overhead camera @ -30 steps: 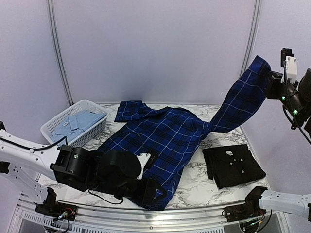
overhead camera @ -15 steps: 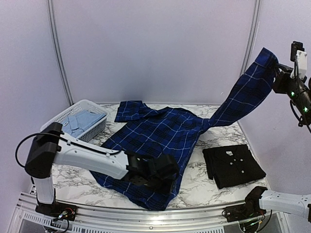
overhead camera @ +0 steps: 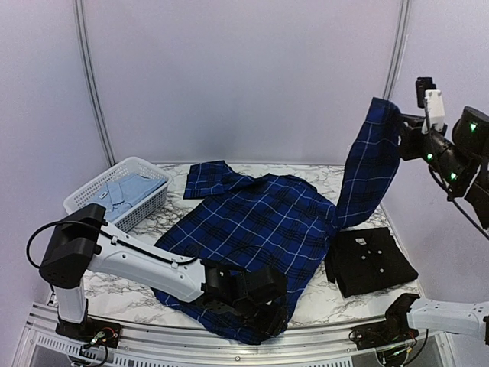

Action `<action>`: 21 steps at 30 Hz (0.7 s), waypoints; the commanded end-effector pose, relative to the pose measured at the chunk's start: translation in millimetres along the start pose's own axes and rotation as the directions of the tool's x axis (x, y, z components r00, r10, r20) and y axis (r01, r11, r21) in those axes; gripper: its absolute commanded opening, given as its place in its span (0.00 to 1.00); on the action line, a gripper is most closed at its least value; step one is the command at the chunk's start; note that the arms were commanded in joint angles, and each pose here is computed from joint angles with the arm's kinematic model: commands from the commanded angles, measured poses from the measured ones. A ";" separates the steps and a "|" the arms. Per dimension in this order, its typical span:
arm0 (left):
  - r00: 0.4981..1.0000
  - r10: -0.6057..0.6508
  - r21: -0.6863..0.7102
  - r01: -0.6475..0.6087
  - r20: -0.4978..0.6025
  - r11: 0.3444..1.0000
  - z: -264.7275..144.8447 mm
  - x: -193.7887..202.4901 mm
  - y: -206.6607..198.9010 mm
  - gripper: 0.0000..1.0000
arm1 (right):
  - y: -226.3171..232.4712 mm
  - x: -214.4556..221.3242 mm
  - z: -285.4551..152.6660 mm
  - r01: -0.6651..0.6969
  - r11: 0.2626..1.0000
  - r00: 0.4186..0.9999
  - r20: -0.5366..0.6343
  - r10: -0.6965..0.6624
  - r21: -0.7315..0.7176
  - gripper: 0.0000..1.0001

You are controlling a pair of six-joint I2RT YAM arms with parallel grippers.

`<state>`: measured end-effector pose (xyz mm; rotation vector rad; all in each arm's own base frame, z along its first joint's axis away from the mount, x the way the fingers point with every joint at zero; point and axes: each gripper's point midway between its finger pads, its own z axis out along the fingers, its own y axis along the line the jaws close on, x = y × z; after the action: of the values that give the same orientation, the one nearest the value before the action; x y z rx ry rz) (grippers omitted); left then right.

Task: Fold and stack the long sleeve shirts
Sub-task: Flatten out the crumpled shirt at the center of the board.

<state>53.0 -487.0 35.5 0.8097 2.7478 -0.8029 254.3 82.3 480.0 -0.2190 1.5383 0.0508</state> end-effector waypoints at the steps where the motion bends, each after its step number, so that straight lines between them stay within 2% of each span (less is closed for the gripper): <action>1: 0.998 0.052 0.086 -0.049 -0.034 0.995 -6.5 5.7 -19.1 0.72 | 49.4 27.8 13.4 -0.041 0.973 0.997 -0.070 0.026 -0.226 0.00; 5: 0.998 0.066 0.153 -0.065 0.003 0.986 -29.6 -0.4 -32.8 0.80 | 82.5 66.8 23.4 -0.117 0.931 0.984 -0.165 0.063 -0.345 0.00; 8: 0.999 0.048 0.156 -0.046 -0.009 0.987 -37.2 6.4 -25.8 0.80 | 93.8 98.5 31.6 -0.166 0.920 0.970 -0.229 0.087 -0.354 0.00; 15: 0.997 -0.011 0.132 0.000 0.083 0.991 -82.1 10.8 -11.7 0.69 | 80.3 136.9 37.0 -0.191 0.954 0.940 -0.322 0.109 -0.233 0.00; 21: 0.994 0.010 0.052 -0.016 0.107 0.999 -92.4 25.3 -12.0 0.60 | 88.9 166.4 34.0 -0.226 0.944 0.904 -0.413 0.111 -0.240 0.00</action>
<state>24.9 -445.3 113.1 0.8048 2.6322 -1.0084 282.2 156.6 316.6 -0.3667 1.9137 0.3576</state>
